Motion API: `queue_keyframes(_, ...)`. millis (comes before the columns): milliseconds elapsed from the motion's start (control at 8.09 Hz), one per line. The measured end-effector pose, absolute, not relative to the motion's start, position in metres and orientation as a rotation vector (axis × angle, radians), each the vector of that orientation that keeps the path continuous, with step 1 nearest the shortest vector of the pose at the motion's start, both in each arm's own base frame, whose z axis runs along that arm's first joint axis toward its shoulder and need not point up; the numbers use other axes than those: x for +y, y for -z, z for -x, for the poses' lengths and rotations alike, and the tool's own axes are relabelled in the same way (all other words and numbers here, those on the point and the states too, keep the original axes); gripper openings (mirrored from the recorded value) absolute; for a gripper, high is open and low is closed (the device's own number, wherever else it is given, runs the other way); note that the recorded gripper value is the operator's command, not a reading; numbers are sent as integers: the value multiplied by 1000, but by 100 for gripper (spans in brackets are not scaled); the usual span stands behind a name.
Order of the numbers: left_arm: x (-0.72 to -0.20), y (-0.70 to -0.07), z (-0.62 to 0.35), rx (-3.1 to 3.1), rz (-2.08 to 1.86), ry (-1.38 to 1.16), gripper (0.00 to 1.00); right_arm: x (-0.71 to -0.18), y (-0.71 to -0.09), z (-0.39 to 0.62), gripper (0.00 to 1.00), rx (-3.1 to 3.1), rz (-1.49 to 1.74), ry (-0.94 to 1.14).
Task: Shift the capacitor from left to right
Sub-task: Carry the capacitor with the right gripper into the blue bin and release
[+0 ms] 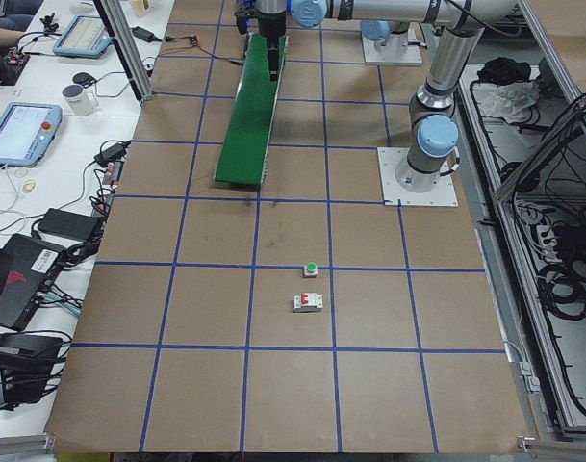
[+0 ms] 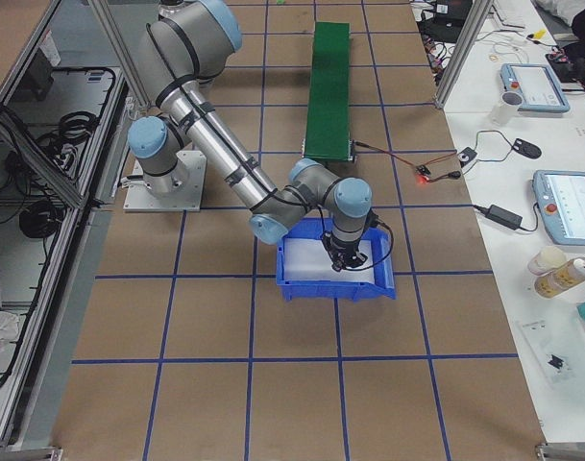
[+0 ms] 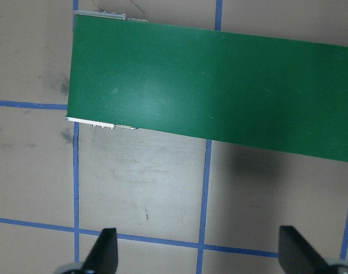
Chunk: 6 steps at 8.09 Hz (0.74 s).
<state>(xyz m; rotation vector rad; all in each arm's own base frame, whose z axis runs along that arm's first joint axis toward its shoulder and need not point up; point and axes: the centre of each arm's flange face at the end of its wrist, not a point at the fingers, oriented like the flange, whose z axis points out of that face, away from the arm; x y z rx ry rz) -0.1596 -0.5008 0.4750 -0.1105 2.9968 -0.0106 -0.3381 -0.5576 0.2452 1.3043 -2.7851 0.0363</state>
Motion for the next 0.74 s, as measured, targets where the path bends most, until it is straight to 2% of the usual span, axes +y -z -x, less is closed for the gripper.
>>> queue_keyframes(247,-501,-476,160,2997,111,15,100,-555,-244,341,100,-2778,-1336,-44)
queue_keyframes(742,-502,-477,160,2999,113,28,100,-546,-352,275,100,-2788,-1206,-95)
